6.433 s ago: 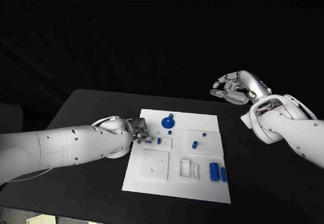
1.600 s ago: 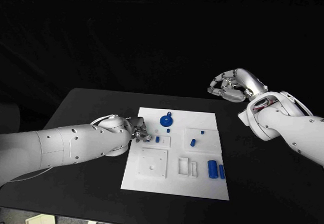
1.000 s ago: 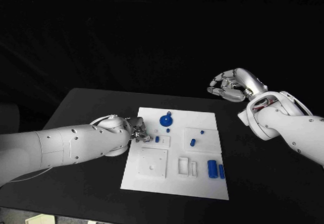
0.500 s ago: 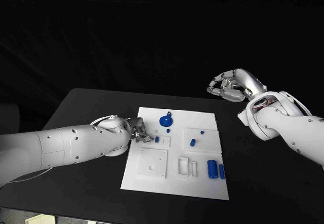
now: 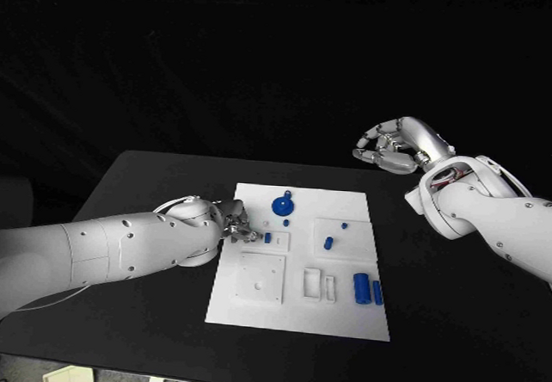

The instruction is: Assemble the parts on the task board

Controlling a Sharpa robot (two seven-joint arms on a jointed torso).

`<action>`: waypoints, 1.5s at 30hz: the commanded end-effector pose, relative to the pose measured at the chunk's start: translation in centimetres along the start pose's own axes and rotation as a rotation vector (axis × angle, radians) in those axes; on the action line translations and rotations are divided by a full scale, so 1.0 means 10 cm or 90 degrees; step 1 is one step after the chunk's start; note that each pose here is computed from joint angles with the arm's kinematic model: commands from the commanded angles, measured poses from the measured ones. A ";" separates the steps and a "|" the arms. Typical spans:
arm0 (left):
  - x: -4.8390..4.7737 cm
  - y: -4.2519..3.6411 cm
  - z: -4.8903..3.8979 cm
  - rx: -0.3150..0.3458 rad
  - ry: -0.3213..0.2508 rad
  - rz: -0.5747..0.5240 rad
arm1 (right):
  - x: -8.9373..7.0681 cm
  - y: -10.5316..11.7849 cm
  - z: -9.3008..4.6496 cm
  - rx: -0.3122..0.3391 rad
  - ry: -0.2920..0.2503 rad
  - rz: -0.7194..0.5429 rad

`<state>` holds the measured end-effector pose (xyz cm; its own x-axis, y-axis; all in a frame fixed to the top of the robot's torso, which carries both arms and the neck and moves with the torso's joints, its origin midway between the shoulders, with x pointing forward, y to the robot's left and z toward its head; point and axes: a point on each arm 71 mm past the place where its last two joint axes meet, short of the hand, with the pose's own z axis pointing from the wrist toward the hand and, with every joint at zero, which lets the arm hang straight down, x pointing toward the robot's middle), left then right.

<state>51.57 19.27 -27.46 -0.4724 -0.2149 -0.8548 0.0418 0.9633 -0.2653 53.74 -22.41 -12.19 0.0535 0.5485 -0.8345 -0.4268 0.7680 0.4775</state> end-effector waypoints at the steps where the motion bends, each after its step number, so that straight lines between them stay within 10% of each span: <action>1: 0.031 0.042 0.000 -0.010 0.006 0.000 | 0.01 0.01 0.00 -0.006 0.007 0.000; 22: -0.223 0.182 -0.019 0.014 -0.125 -0.229 | 0.00 -0.01 0.00 -0.001 0.006 0.003; 29: -0.393 0.073 0.017 0.120 -0.158 -0.314 | 0.00 -0.03 0.01 0.003 0.003 0.004; 45: -0.475 -0.451 0.072 0.273 -0.157 -0.083 | 0.00 -0.07 0.04 0.009 -0.008 0.024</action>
<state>54.35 16.71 -22.88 -0.2852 -0.5016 -0.8167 0.2687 0.7761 -0.5705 54.42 -23.02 -12.52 0.0532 0.5682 -0.8212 -0.4011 0.7653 0.5035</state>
